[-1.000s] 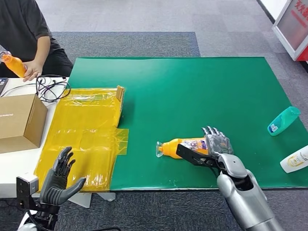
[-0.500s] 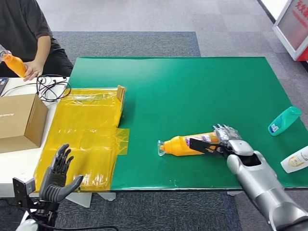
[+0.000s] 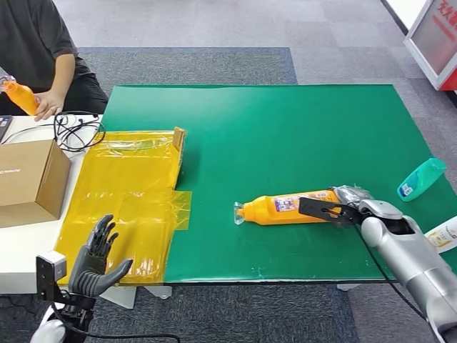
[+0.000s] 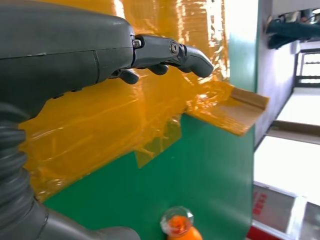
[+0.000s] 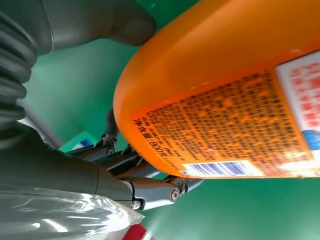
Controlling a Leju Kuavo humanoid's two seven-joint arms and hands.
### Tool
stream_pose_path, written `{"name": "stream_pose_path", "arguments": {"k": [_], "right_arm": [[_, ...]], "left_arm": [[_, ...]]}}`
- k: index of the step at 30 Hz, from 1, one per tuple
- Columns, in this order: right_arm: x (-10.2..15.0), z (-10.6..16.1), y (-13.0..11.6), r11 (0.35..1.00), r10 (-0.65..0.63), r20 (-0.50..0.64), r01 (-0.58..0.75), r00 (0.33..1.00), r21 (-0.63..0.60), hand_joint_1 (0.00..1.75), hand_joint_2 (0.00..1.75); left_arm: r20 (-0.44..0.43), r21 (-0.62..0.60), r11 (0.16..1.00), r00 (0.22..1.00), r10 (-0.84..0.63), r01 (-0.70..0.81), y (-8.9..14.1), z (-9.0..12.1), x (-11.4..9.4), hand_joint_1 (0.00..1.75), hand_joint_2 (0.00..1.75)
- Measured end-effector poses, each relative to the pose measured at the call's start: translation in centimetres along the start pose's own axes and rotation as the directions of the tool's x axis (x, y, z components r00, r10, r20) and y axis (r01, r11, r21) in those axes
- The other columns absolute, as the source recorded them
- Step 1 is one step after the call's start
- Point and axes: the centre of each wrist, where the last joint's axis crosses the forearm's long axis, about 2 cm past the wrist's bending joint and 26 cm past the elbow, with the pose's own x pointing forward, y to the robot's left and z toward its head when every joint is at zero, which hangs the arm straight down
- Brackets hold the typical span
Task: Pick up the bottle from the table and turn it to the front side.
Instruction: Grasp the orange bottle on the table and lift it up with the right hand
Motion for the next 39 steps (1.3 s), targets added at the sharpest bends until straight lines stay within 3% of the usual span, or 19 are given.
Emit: {"name": "stream_pose_path", "arguments": {"k": [4, 12, 18, 25, 29, 39], "right_arm": [[-0.6, 0.5, 1.6, 0.999, -0.038, 0.037, 0.039, 0.999, -0.034, 1.75, 1.75], [-1.1, 1.4, 3.7, 0.998, -0.054, 0.042, 0.054, 0.998, 0.011, 1.75, 1.75], [-1.0, 1.6, 4.0, 0.999, -0.051, 0.048, 0.051, 0.998, 0.01, 1.75, 1.75], [-0.1, 2.8, 5.0, 0.992, -0.097, 0.09, 0.104, 0.991, -0.078, 1.75, 1.75], [0.6, 3.7, 5.5, 0.986, -0.11, 0.115, 0.122, 0.987, -0.111, 0.01, 1.75], [1.5, 4.2, 4.7, 0.977, -0.057, 0.107, 0.078, 0.993, -0.198, 0.0, 1.75]], "left_arm": [[-0.041, -0.01, 1.0, 0.999, -0.009, 0.009, 0.5, 1.2, -0.3, 0.0, 1.75], [-0.054, -0.019, 1.0, 0.998, -0.014, 0.013, 0.7, 1.5, -0.4, 0.0, 1.75], [-0.056, -0.021, 1.0, 0.998, -0.016, 0.015, 0.7, 1.5, -0.4, 0.0, 1.75], [-0.069, -0.028, 0.999, 0.997, -0.022, 0.02, 0.8, 1.7, 0.0, 0.0, 1.75], [-0.07, -0.033, 0.999, 0.997, -0.022, 0.02, 0.6, 1.7, 0.2, 0.0, 1.75], [-0.063, -0.035, 0.999, 0.998, -0.02, 0.018, 0.3, 1.7, 0.6, 0.0, 1.75]]}}
